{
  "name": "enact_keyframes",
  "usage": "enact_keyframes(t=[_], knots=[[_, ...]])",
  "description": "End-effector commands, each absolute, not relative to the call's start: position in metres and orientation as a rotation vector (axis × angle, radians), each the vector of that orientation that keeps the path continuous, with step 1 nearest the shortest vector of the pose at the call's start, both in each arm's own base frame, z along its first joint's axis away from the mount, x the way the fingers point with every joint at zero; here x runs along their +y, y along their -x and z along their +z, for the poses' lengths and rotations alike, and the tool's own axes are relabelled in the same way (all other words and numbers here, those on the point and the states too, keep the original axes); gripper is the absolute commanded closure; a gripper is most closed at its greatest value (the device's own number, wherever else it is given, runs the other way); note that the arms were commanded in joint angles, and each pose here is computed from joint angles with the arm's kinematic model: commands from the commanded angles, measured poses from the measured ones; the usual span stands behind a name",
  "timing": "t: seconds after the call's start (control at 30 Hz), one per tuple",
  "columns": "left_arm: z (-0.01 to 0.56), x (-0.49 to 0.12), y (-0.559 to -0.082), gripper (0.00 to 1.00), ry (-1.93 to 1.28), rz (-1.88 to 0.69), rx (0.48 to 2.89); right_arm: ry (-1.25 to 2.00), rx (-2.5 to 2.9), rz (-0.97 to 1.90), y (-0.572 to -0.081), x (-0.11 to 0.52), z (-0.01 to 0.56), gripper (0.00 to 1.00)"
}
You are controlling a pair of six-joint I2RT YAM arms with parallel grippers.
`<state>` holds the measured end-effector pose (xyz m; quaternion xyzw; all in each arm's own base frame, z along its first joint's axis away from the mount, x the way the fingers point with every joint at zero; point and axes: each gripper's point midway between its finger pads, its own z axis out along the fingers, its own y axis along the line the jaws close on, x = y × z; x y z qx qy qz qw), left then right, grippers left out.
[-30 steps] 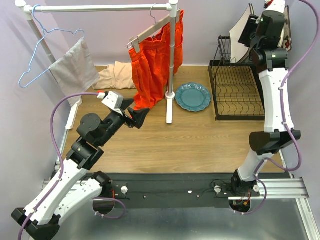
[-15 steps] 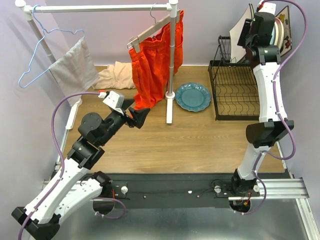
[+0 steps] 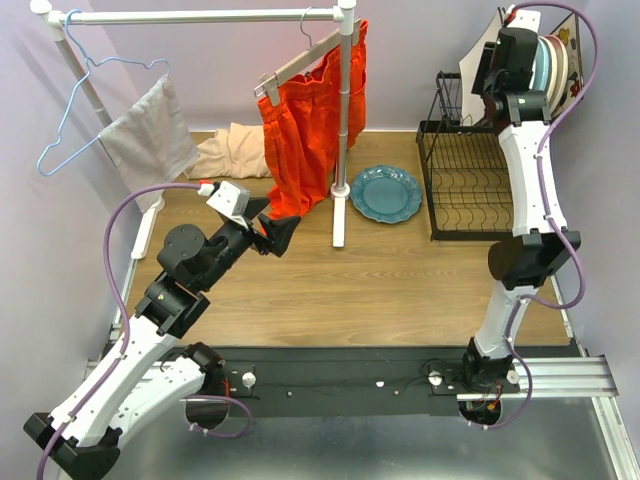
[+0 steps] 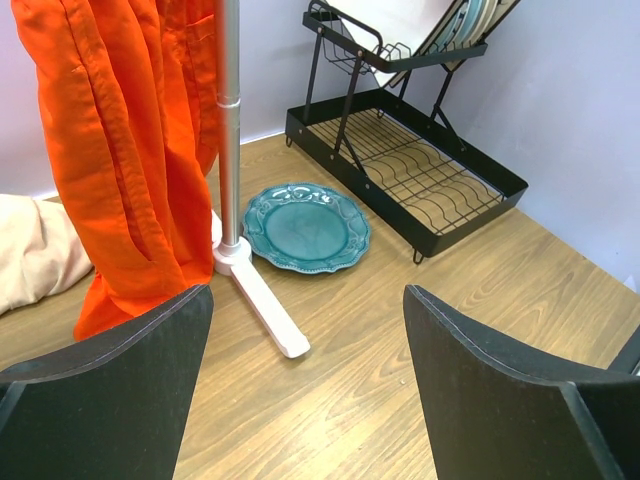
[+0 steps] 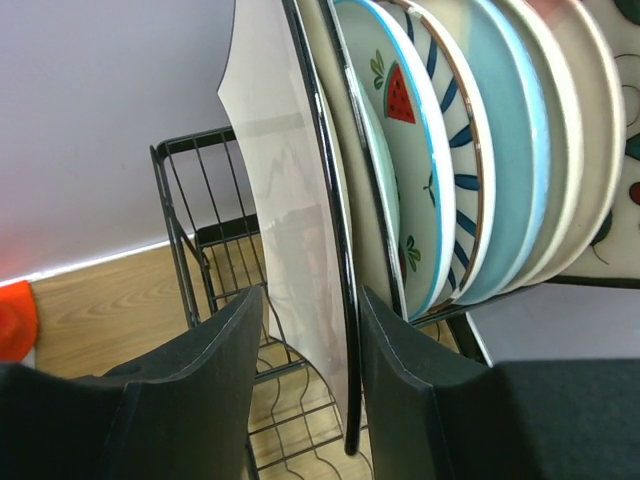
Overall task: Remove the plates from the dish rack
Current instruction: Unload the plate from the dish rack.
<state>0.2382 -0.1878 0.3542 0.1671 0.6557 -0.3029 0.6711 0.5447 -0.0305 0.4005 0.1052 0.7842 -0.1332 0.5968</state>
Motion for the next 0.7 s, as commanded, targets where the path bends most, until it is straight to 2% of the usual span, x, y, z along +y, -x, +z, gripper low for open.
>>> enact_keyframes(t=[0.0, 0.67], knots=[[0.355, -0.188, -0.238, 0.14, -0.390, -0.680, 1.467, -0.250, 1.788, -0.382, -0.553, -0.043, 0.405, 0.50], [0.354, -0.192, -0.238, 0.14, -0.406, -0.692, 1.468, -0.211, 1.785, -0.484, -0.572, -0.044, 0.389, 0.55]])
